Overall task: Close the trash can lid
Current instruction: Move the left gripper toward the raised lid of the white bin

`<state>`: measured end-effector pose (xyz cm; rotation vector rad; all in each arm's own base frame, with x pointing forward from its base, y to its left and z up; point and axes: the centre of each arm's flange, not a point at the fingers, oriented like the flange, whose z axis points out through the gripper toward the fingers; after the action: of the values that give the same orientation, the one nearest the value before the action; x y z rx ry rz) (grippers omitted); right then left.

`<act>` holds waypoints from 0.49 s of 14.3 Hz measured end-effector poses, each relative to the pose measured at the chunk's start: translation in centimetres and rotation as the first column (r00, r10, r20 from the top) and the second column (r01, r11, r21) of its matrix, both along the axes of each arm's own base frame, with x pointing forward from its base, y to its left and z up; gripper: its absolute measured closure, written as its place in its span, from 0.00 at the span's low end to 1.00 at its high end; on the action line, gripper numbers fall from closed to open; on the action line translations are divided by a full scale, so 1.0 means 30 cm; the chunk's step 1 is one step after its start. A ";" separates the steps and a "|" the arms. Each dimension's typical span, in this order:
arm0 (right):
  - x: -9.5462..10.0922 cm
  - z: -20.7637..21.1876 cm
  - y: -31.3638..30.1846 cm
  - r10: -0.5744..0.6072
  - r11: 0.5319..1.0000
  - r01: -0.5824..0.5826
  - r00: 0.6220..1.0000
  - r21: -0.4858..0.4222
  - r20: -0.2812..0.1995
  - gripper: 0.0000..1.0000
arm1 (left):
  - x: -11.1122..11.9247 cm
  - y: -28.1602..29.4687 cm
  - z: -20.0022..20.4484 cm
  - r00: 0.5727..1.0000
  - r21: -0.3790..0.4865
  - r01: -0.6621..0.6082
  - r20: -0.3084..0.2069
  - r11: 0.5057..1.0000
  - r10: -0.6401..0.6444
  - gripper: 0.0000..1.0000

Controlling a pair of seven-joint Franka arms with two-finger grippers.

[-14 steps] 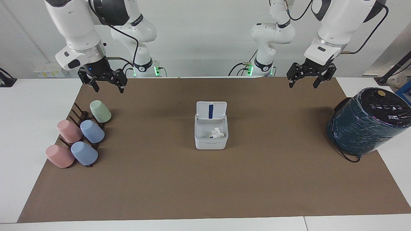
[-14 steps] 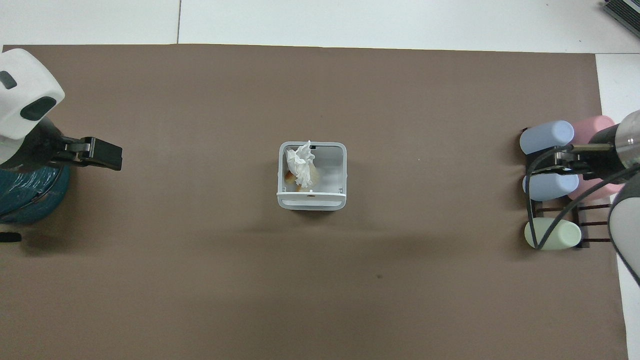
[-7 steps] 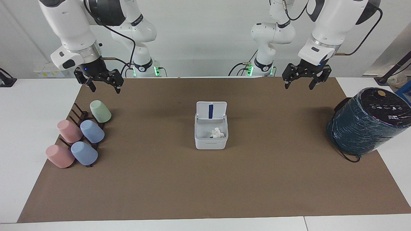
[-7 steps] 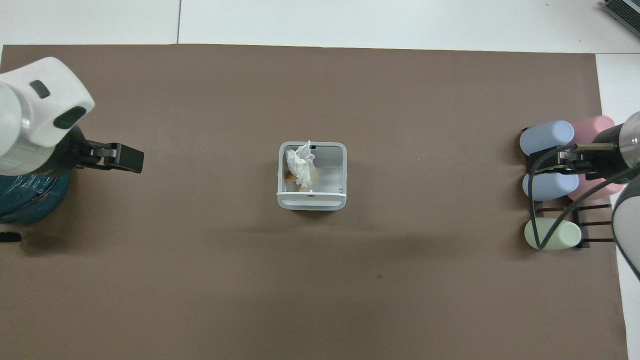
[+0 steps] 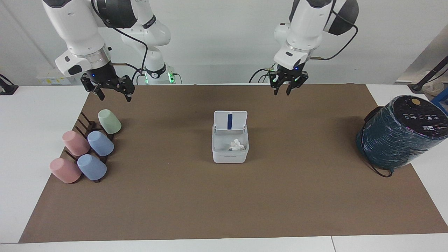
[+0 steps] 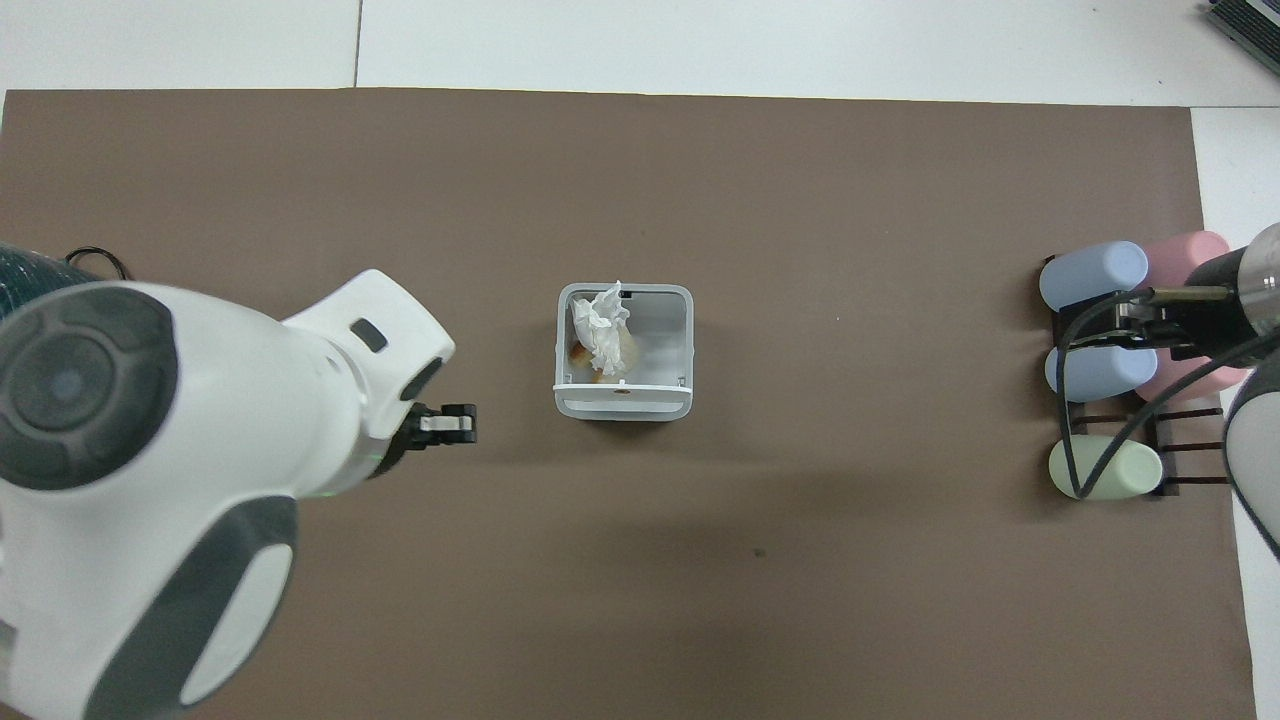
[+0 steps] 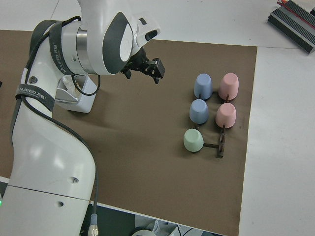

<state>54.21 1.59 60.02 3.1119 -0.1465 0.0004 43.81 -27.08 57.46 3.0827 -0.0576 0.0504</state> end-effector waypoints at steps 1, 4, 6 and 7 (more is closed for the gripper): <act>0.000 0.000 0.000 0.000 1.000 0.000 1.000 0.000 0.000 0.00 | -0.043 -0.053 -0.011 1.000 -0.015 -0.005 0.018 1.000 0.006 0.76; 0.000 0.000 0.000 0.000 1.000 0.000 1.000 0.000 0.000 0.00 | -0.128 -0.157 -0.037 0.998 -0.062 -0.013 0.063 0.998 0.017 0.82; 0.000 0.000 0.000 0.000 1.000 0.000 1.000 0.000 0.000 0.00 | -0.140 -0.197 -0.063 0.995 -0.098 -0.006 0.102 0.995 0.016 0.88; 0.000 0.000 0.000 0.000 1.000 0.000 1.000 0.000 0.000 0.00 | -0.142 -0.215 -0.089 0.993 -0.115 -0.012 0.118 0.993 0.026 0.91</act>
<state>54.21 1.59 60.02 3.1119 -0.1464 0.0004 39.54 -33.52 54.78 2.9628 -0.0294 0.2301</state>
